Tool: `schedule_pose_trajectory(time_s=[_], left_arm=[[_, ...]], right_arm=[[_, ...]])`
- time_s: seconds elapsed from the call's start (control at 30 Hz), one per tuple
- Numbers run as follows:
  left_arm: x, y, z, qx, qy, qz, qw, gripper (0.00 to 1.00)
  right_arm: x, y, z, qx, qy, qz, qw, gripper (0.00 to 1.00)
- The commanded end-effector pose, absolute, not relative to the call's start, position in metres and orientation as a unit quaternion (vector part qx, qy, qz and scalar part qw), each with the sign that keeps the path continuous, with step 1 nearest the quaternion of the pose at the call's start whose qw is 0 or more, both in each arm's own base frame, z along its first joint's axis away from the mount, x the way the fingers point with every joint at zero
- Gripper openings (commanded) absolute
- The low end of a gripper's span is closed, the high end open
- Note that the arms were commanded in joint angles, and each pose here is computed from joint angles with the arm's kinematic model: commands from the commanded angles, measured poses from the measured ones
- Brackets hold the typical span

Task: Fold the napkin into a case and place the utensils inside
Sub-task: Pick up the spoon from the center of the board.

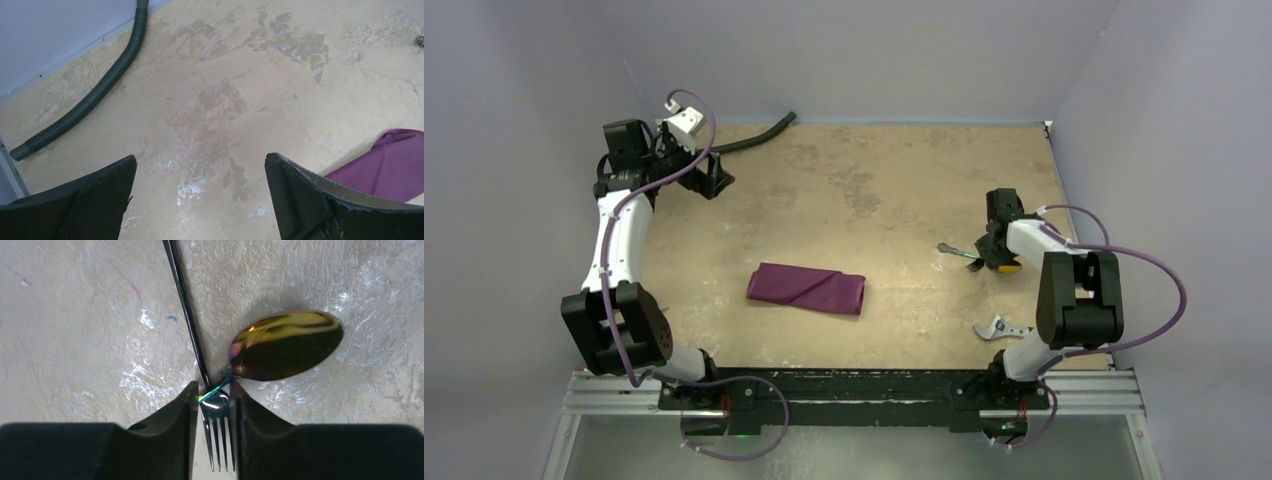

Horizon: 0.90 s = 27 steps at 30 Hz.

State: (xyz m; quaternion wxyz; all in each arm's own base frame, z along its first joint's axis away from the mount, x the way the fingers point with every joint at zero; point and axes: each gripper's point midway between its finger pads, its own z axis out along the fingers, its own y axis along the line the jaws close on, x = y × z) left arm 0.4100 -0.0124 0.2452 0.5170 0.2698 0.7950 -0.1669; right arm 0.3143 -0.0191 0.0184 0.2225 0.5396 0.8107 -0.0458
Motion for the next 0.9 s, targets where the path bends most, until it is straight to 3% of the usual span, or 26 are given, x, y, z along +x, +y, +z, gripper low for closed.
schedule_pose_trajectory(time_s=[0.0, 0.2, 0.33, 0.57, 0.87], left_arm=[[0.415, -0.008, 0.267, 0.281, 0.783, -0.153, 0.533, 0.99], [0.415, -0.006, 0.27, 0.285, 0.782, -0.143, 0.536, 0.99], [0.415, -0.004, 0.271, 0.289, 0.782, -0.136, 0.535, 0.99], [0.414, -0.004, 0.274, 0.292, 0.781, -0.134, 0.535, 0.98], [0.406, -0.028, 0.282, 0.288, 0.768, -0.208, 0.532, 0.98]], right_arm=[[0.319, -0.024, 0.015, 0.538, 0.809, -0.057, 0.231, 0.25], [0.33, 0.015, 0.011, 0.515, 0.828, -0.01, 0.223, 0.19], [0.336, 0.053, 0.004, 0.492, 0.845, 0.02, 0.208, 0.0], [0.357, 0.117, 0.022, 0.453, 0.863, 0.06, 0.215, 0.0], [0.385, 0.159, 0.116, 0.435, 0.83, 0.164, 0.309, 0.0]])
